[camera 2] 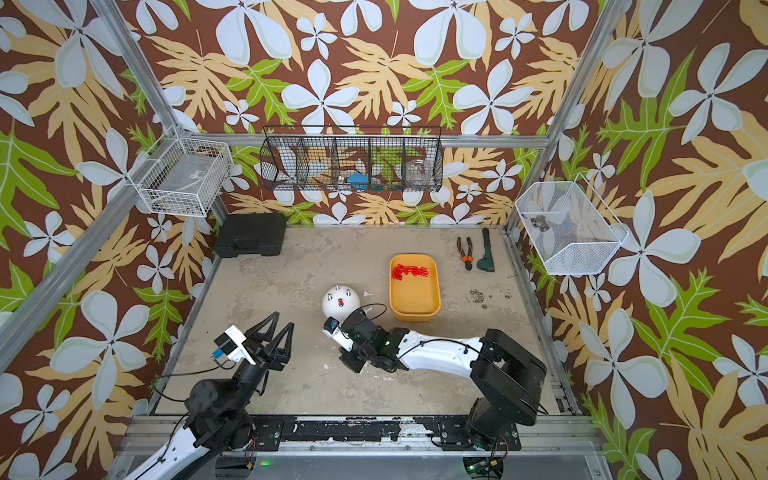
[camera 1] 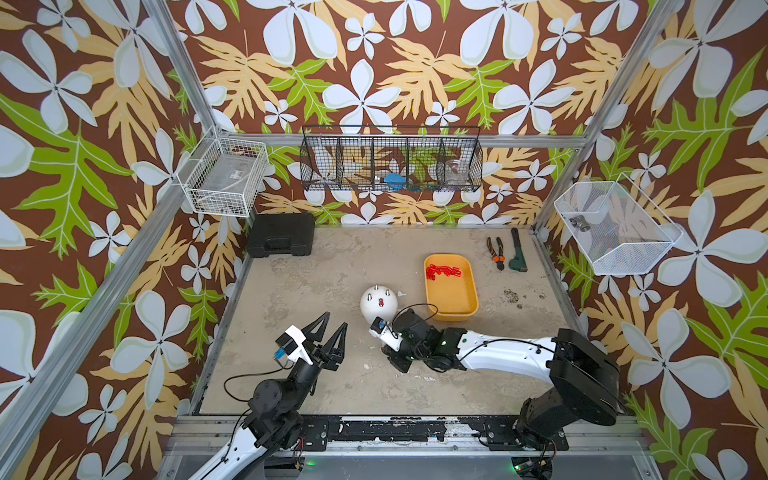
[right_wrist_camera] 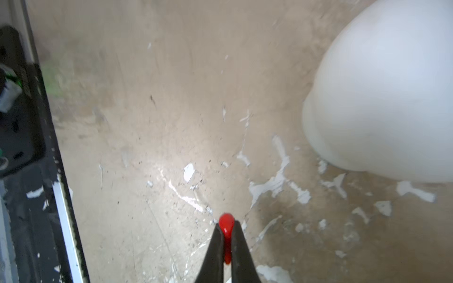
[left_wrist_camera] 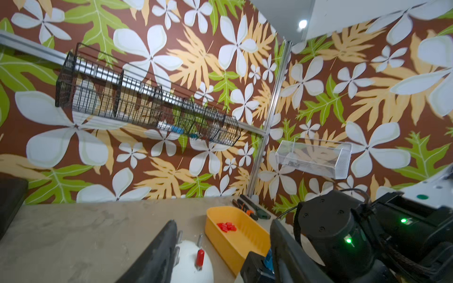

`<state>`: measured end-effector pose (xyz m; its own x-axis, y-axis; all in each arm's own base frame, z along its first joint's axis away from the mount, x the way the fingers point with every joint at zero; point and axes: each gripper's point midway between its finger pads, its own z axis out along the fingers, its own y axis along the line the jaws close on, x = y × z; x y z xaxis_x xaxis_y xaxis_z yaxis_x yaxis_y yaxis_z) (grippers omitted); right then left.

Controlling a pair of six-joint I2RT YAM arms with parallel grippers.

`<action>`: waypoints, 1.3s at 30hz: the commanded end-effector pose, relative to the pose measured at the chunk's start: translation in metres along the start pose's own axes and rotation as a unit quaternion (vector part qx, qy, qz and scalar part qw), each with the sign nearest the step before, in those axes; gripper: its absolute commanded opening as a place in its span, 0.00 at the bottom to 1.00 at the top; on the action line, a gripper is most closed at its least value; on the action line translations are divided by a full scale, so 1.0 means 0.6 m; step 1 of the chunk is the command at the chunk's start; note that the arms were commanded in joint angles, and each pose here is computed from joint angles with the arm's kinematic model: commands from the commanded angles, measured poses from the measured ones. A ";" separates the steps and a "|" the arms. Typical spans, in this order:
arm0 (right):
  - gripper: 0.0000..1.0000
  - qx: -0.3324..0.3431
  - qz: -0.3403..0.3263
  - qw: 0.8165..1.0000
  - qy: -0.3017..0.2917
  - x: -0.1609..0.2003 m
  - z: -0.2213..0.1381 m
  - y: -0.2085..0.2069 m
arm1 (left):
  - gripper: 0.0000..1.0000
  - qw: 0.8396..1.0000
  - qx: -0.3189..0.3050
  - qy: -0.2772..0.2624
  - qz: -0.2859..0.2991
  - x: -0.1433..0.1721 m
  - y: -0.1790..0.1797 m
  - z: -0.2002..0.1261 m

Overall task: Cover the protruding screws with screw protection sleeves
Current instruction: Place the screw protection sleeve at the center of the board.

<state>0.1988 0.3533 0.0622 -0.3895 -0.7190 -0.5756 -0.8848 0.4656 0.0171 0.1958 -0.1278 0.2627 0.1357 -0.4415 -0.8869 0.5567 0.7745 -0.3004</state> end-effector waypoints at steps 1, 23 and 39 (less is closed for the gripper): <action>0.08 0.051 -0.023 0.987 0.152 0.105 0.003 -0.027 | 0.61 0.996 -0.049 0.077 0.017 0.115 0.050 -0.019; 0.46 -0.019 -0.013 0.983 0.181 0.067 0.028 -0.006 | 0.64 0.991 -0.096 0.081 0.045 0.091 0.070 -0.019; 0.43 -0.064 0.020 0.982 0.178 0.057 0.027 0.006 | 0.65 0.991 -0.083 0.089 0.054 0.103 0.066 -0.019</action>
<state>0.1912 0.3402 0.0323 -0.4539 -0.8475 -0.2752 -0.8910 0.4350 0.1301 0.2141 -0.1143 0.2229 0.0647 -0.3269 -0.9429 0.4031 0.8729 -0.2749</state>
